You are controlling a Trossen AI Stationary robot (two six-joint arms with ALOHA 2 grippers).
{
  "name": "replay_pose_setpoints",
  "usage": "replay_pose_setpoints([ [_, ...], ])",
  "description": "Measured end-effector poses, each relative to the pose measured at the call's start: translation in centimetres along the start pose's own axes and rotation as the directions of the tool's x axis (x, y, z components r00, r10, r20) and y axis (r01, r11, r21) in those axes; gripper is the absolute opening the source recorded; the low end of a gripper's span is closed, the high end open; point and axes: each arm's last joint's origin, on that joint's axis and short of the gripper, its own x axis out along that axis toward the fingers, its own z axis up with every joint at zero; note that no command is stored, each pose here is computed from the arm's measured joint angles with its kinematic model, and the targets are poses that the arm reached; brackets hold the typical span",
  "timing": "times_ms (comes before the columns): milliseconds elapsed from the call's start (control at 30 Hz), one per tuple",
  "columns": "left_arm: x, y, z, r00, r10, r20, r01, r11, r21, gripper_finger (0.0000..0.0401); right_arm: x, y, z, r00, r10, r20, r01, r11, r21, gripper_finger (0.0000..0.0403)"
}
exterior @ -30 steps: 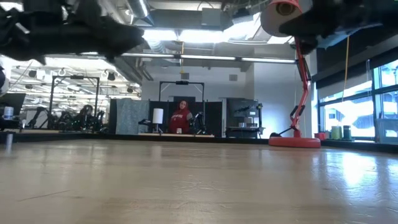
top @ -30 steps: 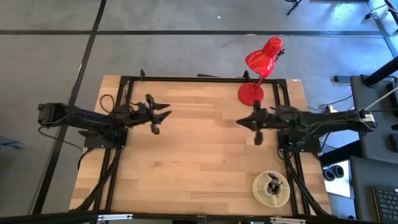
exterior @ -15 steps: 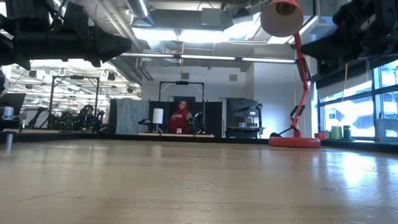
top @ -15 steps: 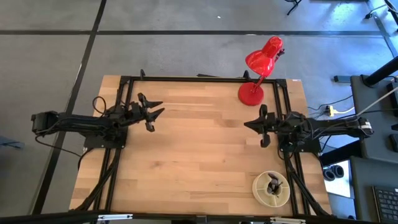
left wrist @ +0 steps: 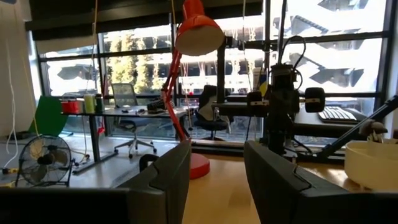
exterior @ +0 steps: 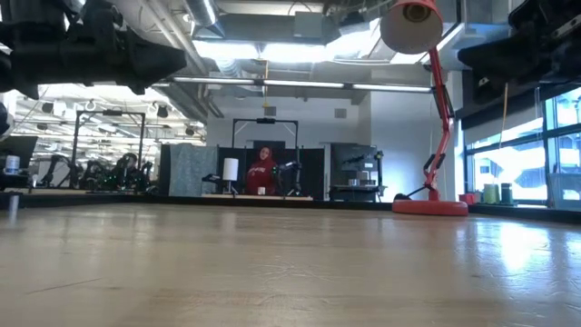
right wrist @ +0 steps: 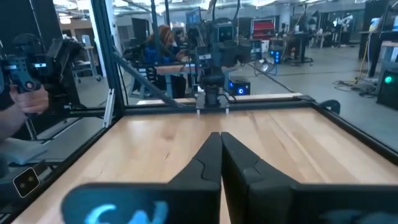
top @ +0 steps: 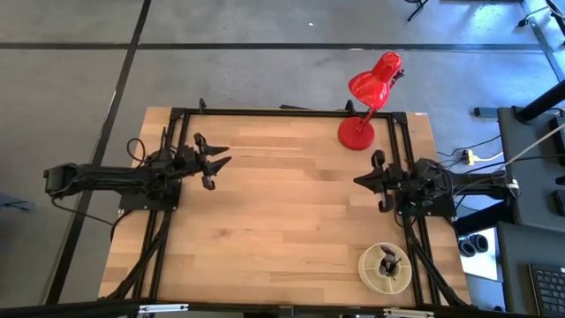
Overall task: Put items in baskets/containers
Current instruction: Return to Home Position
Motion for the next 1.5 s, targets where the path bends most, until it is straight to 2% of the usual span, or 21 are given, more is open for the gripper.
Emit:
replay_pose_setpoints([
  [300, -1.2, 0.1, 0.4, 1.0, 0.0, -0.007, 0.0, 1.0, 0.01, 0.0145, -0.9, 0.0, -0.5, 1.0, -0.001, 0.008, 0.001, 1.0, 0.001, 0.0002],
  [467, -1.8, 0.1, 0.3, 0.999, -0.001, -0.04, 0.001, 1.0, 0.013, 0.0145, -0.8, -0.2, -2.3, 1.0, -0.006, 0.003, 0.006, 1.0, 0.01, 0.0002],
  [767, -2.6, 0.2, -0.1, 0.996, 0.007, -0.091, -0.002, 0.998, 0.063, 0.0145, -0.9, -0.6, -2.3, 0.999, -0.053, 0.002, 0.053, 0.998, 0.033, 0.0003],
  [1067, -3.5, 0.3, 0.3, 0.999, 0.003, -0.047, -0.001, 0.999, 0.039, 0.0145, -0.9, -0.6, -2.1, 0.999, -0.047, 0.018, 0.046, 0.998, 0.032, 0.0003],
  [1267, -3.6, 0.1, -0.2, 0.994, -0.008, -0.106, 0.008, 1.0, 0.003, 0.0145, -0.9, -0.6, -2.1, 0.999, -0.048, 0.018, 0.047, 0.998, 0.031, 0.0003],
  [1400, -3.8, 0.2, -1.1, 0.98, 0.023, -0.2, -0.021, 1.0, 0.013, 0.0145, -0.9, -0.6, -2.1, 0.999, -0.048, 0.017, 0.048, 0.999, 0.015, 0.0003],
  [1500, -3.7, 0.0, -1.3, 0.975, -0.022, -0.222, 0.024, 1.0, 0.005, 0.0145, -0.9, -0.6, -2.2, 0.999, -0.049, 0.004, 0.049, 0.999, -0.004, 0.0003],
])
